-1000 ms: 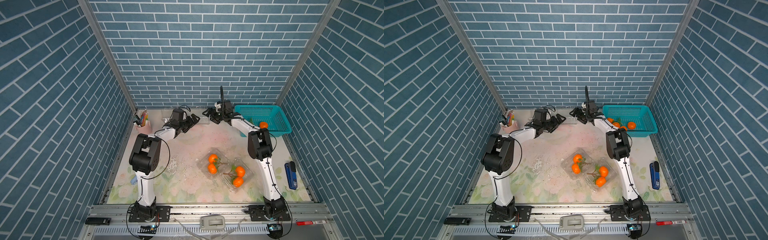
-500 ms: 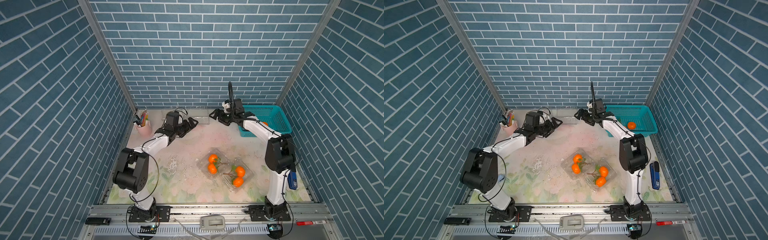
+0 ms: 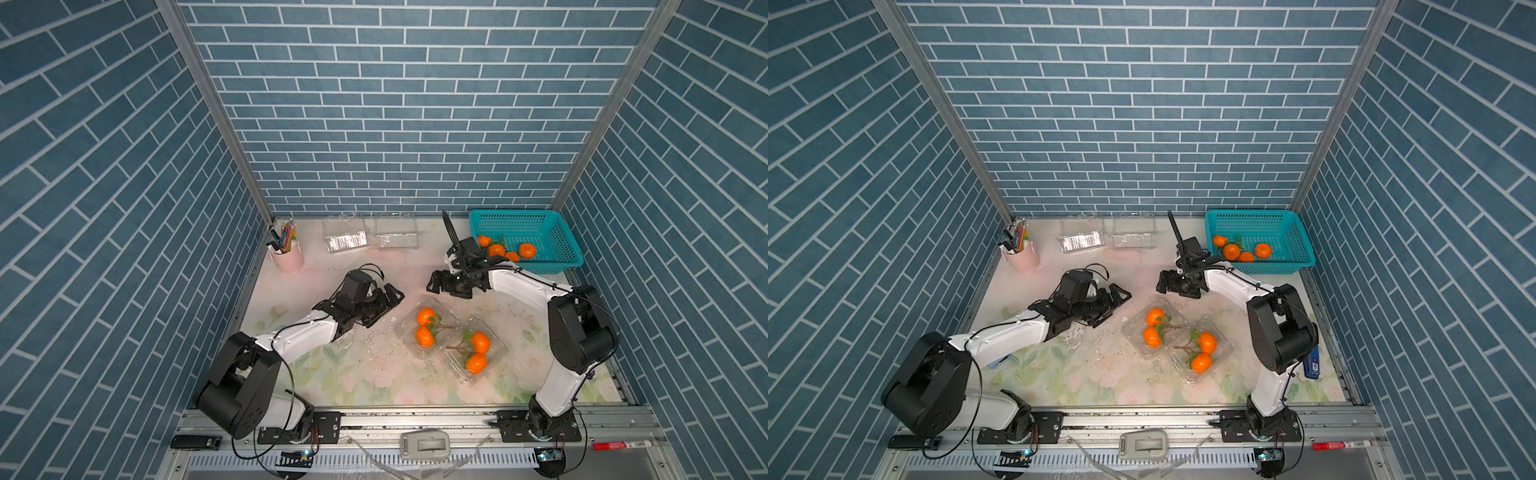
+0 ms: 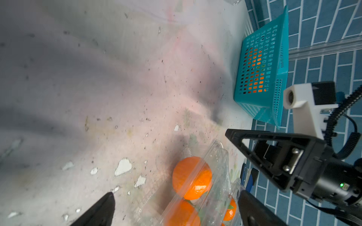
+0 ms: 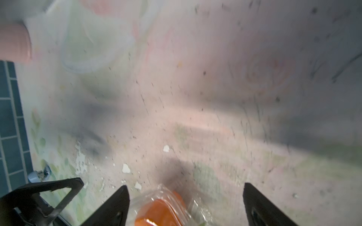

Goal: Take oranges out of containers
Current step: Move the packing box to the center of the board.

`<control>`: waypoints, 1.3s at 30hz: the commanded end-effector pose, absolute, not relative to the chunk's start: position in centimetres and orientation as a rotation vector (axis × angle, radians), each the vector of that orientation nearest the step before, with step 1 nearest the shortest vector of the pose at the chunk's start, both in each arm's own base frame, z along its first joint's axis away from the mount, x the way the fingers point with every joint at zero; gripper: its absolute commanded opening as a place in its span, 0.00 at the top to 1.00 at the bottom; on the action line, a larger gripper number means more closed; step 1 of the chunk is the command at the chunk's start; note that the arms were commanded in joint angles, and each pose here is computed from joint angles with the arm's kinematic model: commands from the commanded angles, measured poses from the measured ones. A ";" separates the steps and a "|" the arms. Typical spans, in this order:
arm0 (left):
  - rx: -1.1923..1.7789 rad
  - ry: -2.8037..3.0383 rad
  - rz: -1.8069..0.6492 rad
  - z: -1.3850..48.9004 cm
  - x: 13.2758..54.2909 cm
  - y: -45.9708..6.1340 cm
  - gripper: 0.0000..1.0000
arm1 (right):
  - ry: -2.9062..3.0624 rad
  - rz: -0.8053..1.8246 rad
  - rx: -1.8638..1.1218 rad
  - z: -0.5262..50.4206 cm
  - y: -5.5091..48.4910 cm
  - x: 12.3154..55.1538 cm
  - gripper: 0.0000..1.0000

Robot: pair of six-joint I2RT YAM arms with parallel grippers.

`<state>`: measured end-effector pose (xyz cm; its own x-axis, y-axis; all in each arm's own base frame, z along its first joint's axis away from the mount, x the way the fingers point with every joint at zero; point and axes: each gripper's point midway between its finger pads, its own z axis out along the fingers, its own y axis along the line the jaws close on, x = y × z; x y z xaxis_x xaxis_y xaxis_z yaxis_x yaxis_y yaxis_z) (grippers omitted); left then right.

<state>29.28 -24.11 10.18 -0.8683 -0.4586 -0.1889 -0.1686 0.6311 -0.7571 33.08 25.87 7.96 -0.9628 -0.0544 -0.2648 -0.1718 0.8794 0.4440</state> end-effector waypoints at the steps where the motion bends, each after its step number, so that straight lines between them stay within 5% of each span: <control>1: -0.579 2.446 -1.139 10.3 28.3 -24.8 0.01 | 2.776 0.671 -0.235 8.9 26.0 31.8 0.10; 26: -0.783 2.492 -1.258 8.1 22.8 -27.0 0.01 | 2.782 0.743 -0.228 9.1 27.0 29.5 0.10; 39: -0.778 2.416 -1.320 9.9 26.9 -29.1 0.01 | 2.779 0.857 -0.188 9.8 28.6 29.6 0.11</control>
